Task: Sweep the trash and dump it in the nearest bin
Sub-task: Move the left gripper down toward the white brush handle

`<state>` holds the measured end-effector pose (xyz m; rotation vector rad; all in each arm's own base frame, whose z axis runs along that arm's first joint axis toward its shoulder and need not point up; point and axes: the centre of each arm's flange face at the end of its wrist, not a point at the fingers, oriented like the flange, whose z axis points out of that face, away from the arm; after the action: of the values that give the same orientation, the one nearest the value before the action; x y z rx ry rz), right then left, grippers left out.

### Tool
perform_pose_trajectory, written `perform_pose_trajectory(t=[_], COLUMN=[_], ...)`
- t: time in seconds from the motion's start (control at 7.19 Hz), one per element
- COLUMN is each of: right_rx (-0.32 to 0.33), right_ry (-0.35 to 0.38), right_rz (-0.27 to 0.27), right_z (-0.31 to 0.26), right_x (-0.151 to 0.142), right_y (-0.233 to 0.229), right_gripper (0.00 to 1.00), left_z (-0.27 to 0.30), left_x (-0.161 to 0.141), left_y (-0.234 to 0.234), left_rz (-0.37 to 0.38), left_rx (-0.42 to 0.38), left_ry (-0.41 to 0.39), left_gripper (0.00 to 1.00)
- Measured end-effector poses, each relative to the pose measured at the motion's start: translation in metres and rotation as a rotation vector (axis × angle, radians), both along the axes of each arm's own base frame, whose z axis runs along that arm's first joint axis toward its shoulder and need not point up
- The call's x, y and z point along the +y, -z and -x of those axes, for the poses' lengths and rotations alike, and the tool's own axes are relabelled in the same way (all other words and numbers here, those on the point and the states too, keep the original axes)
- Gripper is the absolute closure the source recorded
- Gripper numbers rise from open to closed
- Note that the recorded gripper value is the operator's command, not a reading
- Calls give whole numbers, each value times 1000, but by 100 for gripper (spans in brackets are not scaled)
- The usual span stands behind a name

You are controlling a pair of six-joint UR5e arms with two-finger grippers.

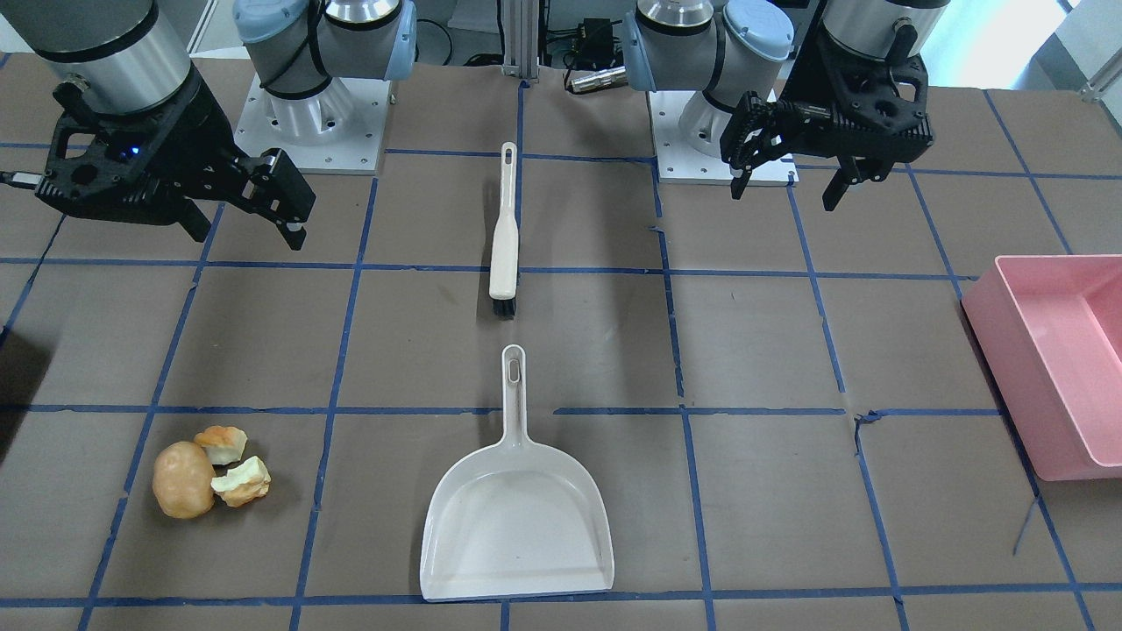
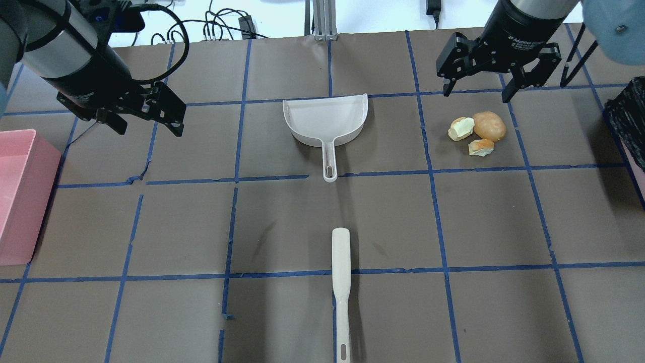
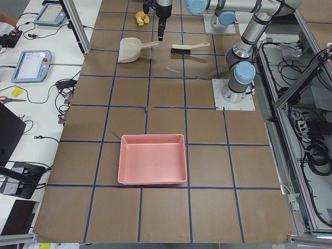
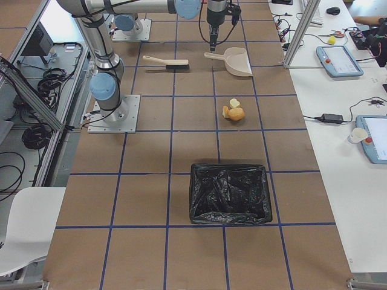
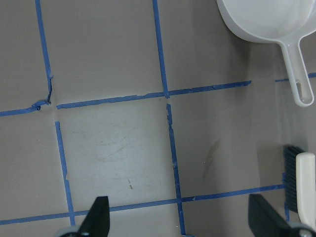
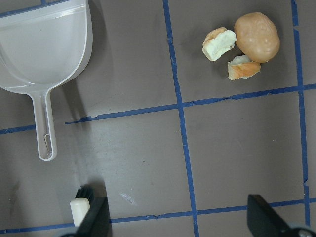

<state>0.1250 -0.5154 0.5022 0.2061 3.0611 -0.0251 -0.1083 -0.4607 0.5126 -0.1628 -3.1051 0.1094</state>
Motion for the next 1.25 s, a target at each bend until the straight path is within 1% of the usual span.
perform_pose_trajectory(t=[0.56, 0.7, 0.83, 0.97, 1.11, 1.25], right_rx=[1, 2, 3, 3, 3, 2], right_ry=[-1, 0, -1, -7, -14, -16], right_rz=[-8, -13, -16, -16, -14, -15], right_z=[1, 2, 4, 6, 8, 10], right_x=[0, -1, -3, -5, -7, -8], right_y=[1, 2, 4, 5, 5, 6], right_gripper=[0, 0, 0, 0, 0, 0], left_z=[-1, 0, 2, 4, 7, 12], left_x=[0, 0, 6, 21, 42, 68], left_y=[0, 3, 11, 27, 47, 66], left_rz=[1, -3, -19, -28, -11, 11], left_rx=[-3, -2, 5, 12, 15, 19], left_ry=[0, -5, -31, -74, -99, -122], left_gripper=[0, 2, 4, 3, 0, 0])
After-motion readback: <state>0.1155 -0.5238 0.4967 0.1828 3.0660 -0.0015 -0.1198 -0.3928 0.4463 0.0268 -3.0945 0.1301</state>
